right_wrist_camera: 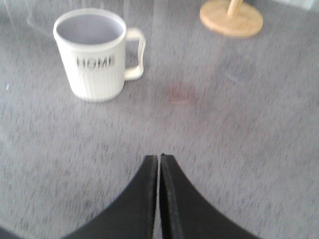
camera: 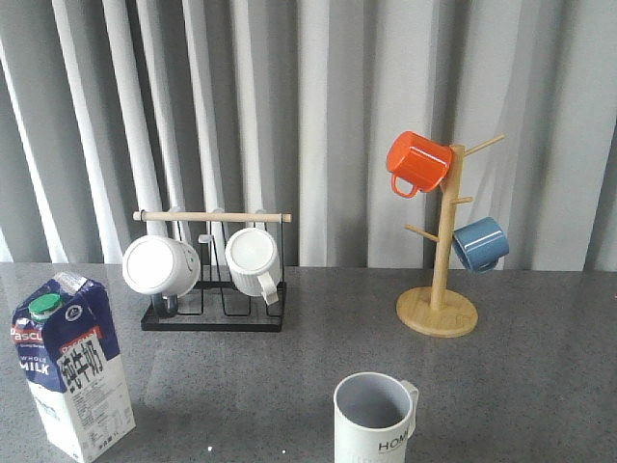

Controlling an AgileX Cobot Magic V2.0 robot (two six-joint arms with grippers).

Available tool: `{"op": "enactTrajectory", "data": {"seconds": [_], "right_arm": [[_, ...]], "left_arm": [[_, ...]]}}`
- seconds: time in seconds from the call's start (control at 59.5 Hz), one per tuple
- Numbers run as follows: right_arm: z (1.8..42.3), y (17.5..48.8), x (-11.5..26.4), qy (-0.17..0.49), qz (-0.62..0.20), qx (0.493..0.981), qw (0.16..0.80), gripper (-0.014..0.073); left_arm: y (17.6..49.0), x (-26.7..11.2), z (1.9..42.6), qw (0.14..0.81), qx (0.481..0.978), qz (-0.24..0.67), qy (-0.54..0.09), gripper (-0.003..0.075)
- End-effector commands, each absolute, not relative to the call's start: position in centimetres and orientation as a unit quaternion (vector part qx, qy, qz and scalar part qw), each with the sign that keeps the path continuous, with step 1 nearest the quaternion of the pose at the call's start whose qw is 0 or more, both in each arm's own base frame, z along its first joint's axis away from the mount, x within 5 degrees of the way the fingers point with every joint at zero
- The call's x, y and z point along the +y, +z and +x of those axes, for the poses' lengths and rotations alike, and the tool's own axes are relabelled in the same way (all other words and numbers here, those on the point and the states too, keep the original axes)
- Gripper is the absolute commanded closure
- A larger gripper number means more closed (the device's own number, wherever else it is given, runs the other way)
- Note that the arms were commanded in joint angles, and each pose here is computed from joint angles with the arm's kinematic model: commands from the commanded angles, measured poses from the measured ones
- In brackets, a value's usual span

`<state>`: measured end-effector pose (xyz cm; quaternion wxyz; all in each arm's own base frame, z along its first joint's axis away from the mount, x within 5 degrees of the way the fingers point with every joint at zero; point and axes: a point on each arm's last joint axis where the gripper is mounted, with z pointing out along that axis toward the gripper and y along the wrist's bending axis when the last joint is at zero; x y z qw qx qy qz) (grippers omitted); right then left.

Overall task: Place milk next to cup
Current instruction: 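Move the left gripper above the blue-and-white milk carton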

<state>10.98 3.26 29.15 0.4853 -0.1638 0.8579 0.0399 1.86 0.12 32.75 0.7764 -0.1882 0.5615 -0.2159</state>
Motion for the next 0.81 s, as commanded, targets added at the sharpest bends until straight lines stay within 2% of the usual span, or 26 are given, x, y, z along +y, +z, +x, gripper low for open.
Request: {"op": "enactTrajectory", "data": {"seconds": [0.0,0.185,0.387,0.538,0.605,0.689,0.79], "right_arm": [[9.6,28.5,3.0,0.056,-0.158,0.836,0.522,0.0606],[8.2,26.8,2.7,0.073,-0.147,0.836,0.524,0.0606],[8.2,26.7,2.6,0.072,-0.147,0.836,0.524,0.0606],[8.1,26.7,2.6,0.073,-0.146,0.836,0.524,0.0606],[8.2,26.7,2.6,0.074,-0.146,0.836,0.525,0.0606],[8.2,26.7,2.6,0.074,-0.146,0.835,0.525,0.0606],[8.2,26.7,2.7,0.075,-0.145,0.835,0.525,0.0606]], "left_arm": [[34.5,0.1,1.8,0.789,0.548,-0.178,-0.213,0.0339],[38.1,0.0,2.6,0.771,0.615,-0.109,-0.122,0.033],[43.4,-1.2,5.6,0.685,0.725,0.056,-0.045,0.0273],[47.3,-1.6,8.0,0.605,0.788,0.113,-0.024,0.0257],[48.4,-1.4,9.1,0.578,0.806,0.125,-0.005,0.0257],[49.5,-1.1,10.3,0.58,0.805,0.121,0.014,0.0259],[49.5,-1.2,11.1,0.57,0.814,0.11,-0.002,0.0259]]}}
